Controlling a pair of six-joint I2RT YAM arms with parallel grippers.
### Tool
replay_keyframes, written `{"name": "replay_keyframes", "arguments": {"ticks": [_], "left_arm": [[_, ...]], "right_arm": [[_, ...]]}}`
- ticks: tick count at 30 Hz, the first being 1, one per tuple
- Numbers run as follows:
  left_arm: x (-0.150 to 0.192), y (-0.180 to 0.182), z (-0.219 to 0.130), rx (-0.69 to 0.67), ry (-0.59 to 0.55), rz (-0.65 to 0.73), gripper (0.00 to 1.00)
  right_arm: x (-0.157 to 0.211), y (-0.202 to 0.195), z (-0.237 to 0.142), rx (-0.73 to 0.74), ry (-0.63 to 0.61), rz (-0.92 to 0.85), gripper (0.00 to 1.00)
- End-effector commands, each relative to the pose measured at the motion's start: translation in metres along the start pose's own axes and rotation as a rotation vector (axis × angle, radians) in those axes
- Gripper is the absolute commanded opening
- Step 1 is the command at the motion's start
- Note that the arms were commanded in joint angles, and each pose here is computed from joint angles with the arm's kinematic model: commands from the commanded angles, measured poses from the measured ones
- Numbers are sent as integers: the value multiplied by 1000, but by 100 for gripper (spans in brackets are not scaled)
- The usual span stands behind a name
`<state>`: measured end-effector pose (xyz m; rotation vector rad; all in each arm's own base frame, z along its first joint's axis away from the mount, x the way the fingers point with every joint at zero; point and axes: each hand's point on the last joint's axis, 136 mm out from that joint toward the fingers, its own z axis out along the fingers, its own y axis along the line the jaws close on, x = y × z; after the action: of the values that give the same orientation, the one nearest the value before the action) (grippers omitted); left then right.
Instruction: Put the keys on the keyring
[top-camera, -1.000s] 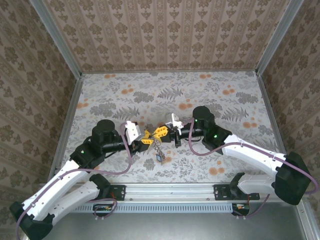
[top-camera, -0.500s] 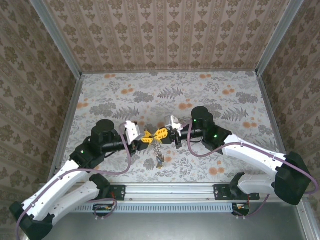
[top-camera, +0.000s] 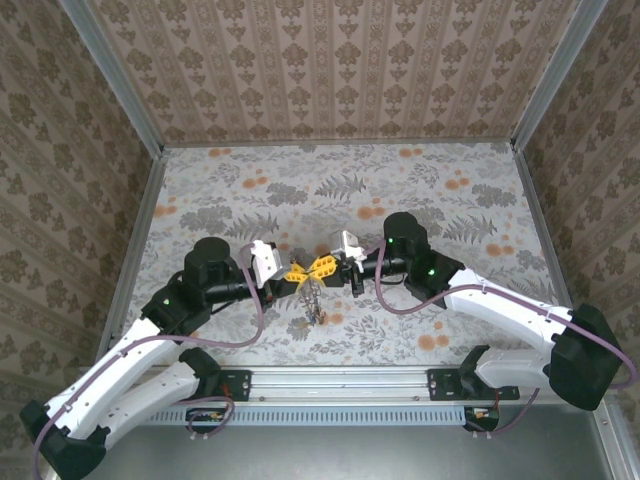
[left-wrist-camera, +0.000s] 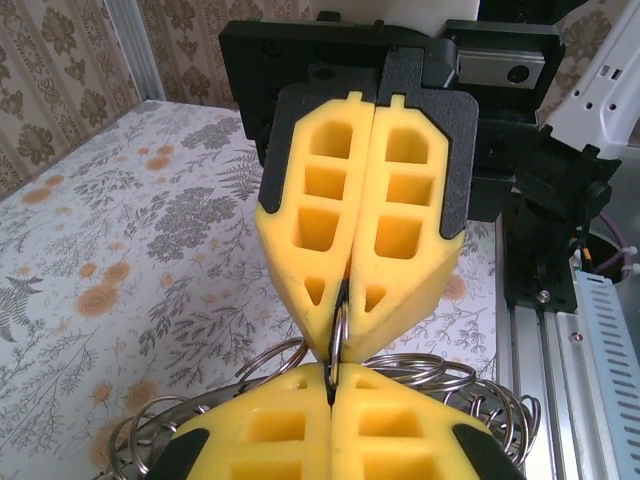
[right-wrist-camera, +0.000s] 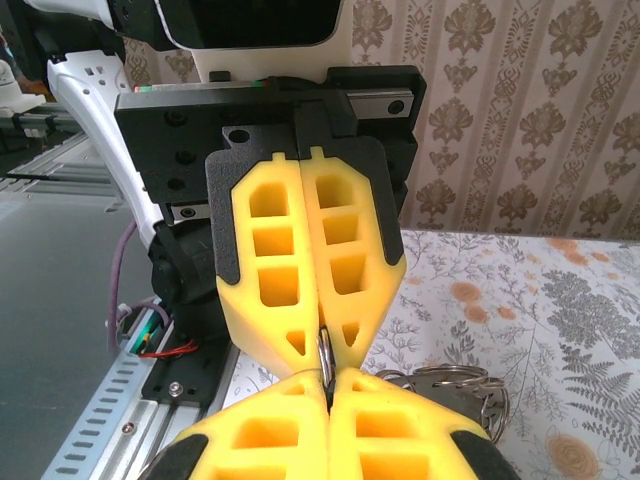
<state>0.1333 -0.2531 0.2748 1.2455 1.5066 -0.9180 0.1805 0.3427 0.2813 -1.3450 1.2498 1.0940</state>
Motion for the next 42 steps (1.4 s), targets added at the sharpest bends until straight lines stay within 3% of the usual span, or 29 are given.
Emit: {"name": "replay_keyframes", "arguments": {"ticks": [1, 2, 4, 5, 9, 15, 24, 30, 38, 42], "left_arm": [[-28, -7, -3, 35, -85, 77, 0], [-26, -3, -3, 16, -74, 70, 0], [-20, 1, -3, -11, -30, 56, 0], [-16, 3, -4, -22, 0, 48, 0], [2, 6, -2, -22, 114, 18, 0], [5, 0, 1, 14, 111, 29, 0], [6, -5, 7, 46, 86, 37, 0], [7, -11, 8, 87, 75, 50, 0], [7, -10, 8, 77, 61, 56, 0], [7, -10, 9, 79, 58, 57, 0]], "right_arm": [[-6, 13, 1, -48, 0, -62, 0], [-1, 12, 0, -33, 26, -75, 1], [6, 10, -4, -2, 66, -95, 21], [8, 11, -6, 1, 84, -106, 26], [19, 11, -15, 33, 165, -140, 27], [27, 7, -21, 68, 229, -174, 32], [17, -5, -13, 99, 202, -157, 34], [12, -2, -6, 37, 195, -134, 34], [12, 8, -4, -11, 188, -142, 13], [15, 11, -2, -29, 194, -139, 16]]}}
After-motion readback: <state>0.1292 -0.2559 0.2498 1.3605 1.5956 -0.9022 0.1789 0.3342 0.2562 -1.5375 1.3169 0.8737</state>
